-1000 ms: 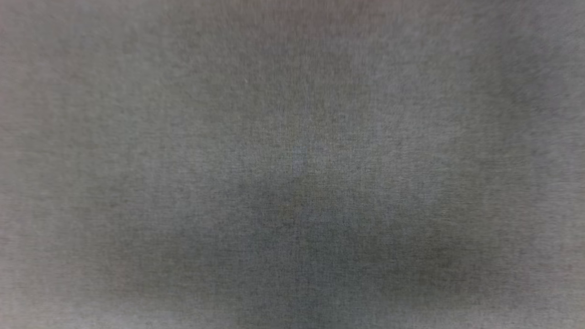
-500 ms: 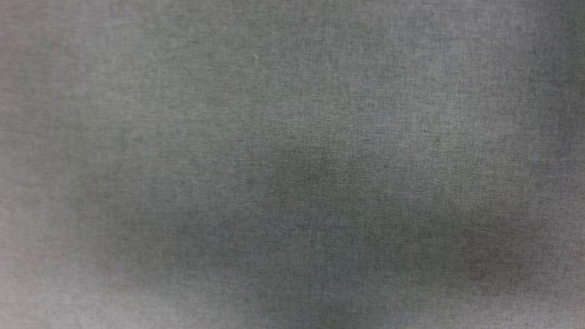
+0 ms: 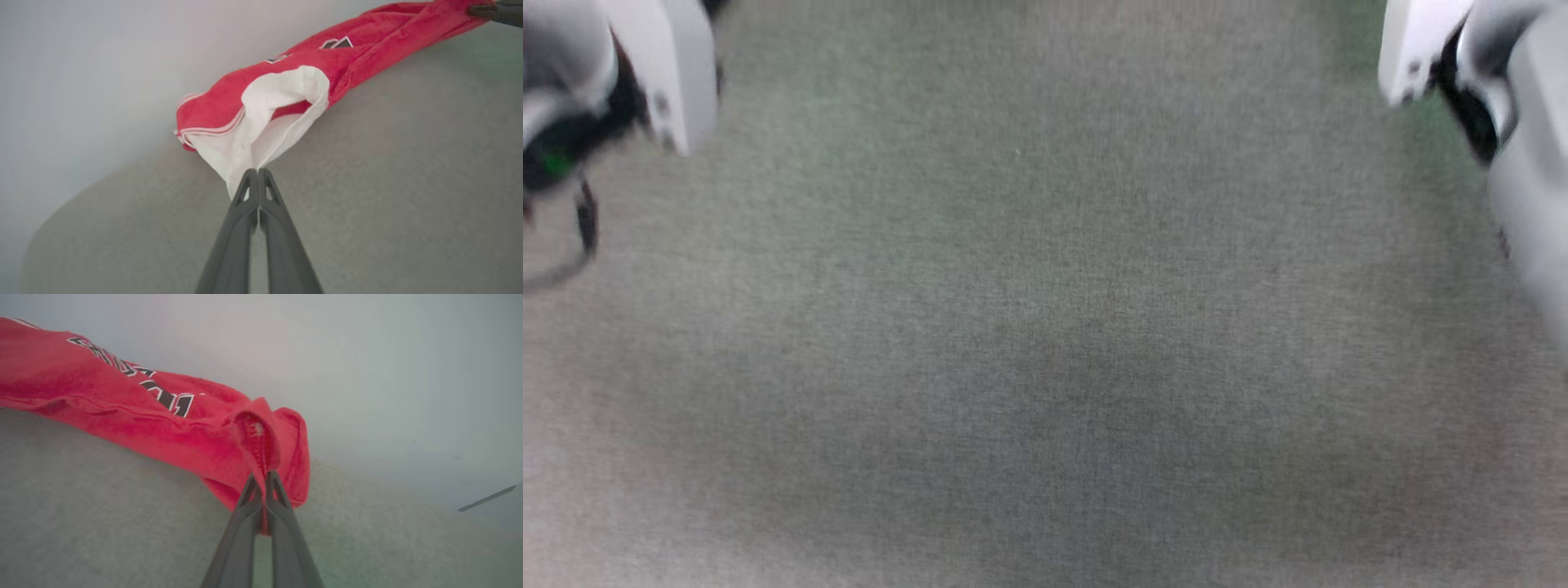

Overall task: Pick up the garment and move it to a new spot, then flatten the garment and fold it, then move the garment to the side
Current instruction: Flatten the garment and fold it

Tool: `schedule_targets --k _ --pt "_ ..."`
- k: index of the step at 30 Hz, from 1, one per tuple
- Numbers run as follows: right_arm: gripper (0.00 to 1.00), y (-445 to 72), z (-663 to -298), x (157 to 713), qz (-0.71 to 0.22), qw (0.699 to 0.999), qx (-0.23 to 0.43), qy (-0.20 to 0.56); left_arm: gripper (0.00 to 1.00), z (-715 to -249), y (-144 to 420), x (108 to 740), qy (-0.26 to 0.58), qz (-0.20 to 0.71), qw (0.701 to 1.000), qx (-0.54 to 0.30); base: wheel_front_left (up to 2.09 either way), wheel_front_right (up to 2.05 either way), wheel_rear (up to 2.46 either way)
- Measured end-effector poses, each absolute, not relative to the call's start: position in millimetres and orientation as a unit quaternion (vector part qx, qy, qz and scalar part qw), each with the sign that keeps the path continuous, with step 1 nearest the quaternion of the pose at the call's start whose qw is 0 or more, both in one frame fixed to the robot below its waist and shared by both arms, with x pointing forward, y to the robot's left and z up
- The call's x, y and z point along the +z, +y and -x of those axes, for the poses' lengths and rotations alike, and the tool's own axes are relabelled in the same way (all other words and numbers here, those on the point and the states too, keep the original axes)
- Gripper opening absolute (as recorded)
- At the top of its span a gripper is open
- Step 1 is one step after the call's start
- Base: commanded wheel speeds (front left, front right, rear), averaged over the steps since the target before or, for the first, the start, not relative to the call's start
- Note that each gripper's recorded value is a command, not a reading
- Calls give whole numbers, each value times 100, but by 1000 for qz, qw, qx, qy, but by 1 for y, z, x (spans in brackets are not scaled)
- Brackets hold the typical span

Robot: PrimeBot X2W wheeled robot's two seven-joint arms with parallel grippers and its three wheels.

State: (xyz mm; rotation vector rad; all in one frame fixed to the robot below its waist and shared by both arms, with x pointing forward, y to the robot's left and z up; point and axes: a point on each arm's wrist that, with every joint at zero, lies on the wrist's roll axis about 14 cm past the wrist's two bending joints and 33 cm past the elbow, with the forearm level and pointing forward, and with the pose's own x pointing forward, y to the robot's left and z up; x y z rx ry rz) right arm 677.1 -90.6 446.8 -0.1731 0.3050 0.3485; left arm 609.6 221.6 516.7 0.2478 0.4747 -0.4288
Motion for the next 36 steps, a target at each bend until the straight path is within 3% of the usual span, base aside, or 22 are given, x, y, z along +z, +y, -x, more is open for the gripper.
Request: schedule_targets --k 20,36 --pt "0 -164 -477 400 8 924 192 330 0 -358 206 450 411 -7 889 -200 0 0 0" --pt "0 -174 -341 376 -33 845 207 492 0 -236 182 414 543 85 821 -156 0 0 0"
